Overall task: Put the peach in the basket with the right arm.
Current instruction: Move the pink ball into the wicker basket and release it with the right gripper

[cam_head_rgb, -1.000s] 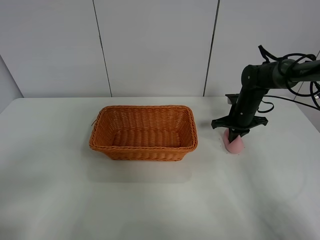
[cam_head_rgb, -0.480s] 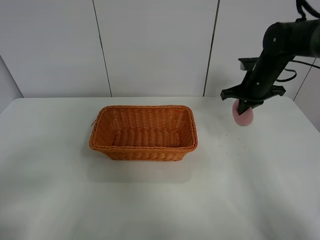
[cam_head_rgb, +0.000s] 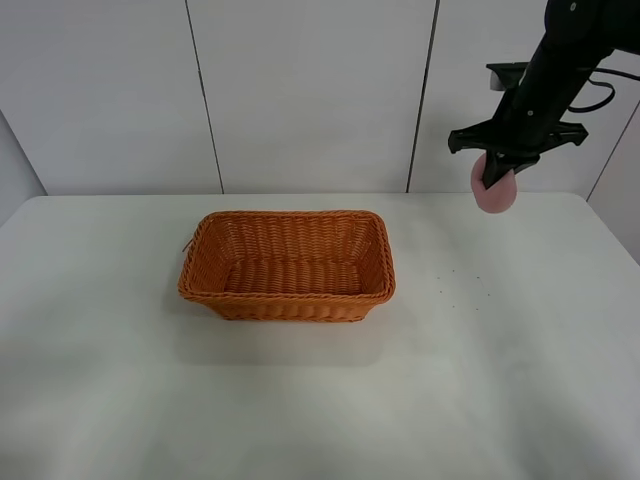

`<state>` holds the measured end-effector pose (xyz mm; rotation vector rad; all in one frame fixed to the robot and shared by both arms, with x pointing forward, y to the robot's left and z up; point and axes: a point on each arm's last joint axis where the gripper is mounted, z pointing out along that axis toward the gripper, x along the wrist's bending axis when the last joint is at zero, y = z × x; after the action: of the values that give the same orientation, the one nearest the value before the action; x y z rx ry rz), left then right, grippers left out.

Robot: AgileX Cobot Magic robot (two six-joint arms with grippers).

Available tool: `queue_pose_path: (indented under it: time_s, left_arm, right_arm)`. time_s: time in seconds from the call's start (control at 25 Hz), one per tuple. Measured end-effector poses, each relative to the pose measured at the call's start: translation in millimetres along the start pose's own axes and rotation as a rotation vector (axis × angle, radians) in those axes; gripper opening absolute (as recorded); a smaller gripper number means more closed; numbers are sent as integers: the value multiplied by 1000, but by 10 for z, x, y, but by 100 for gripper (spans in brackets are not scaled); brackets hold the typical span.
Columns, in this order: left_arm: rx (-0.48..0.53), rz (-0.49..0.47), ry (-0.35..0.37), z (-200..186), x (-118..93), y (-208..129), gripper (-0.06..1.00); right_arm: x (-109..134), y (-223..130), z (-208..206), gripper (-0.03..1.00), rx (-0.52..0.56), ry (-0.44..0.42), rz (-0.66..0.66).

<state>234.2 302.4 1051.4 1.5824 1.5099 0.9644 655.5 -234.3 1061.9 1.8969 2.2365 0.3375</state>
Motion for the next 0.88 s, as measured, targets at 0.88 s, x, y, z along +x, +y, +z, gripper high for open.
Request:
queue_pose_path:
  time_s: [0.88]
  left_arm:
    - [0, 0, 1, 0, 1, 0, 99]
  right_arm:
    - [2406, -202, 464, 0, -153, 194, -484]
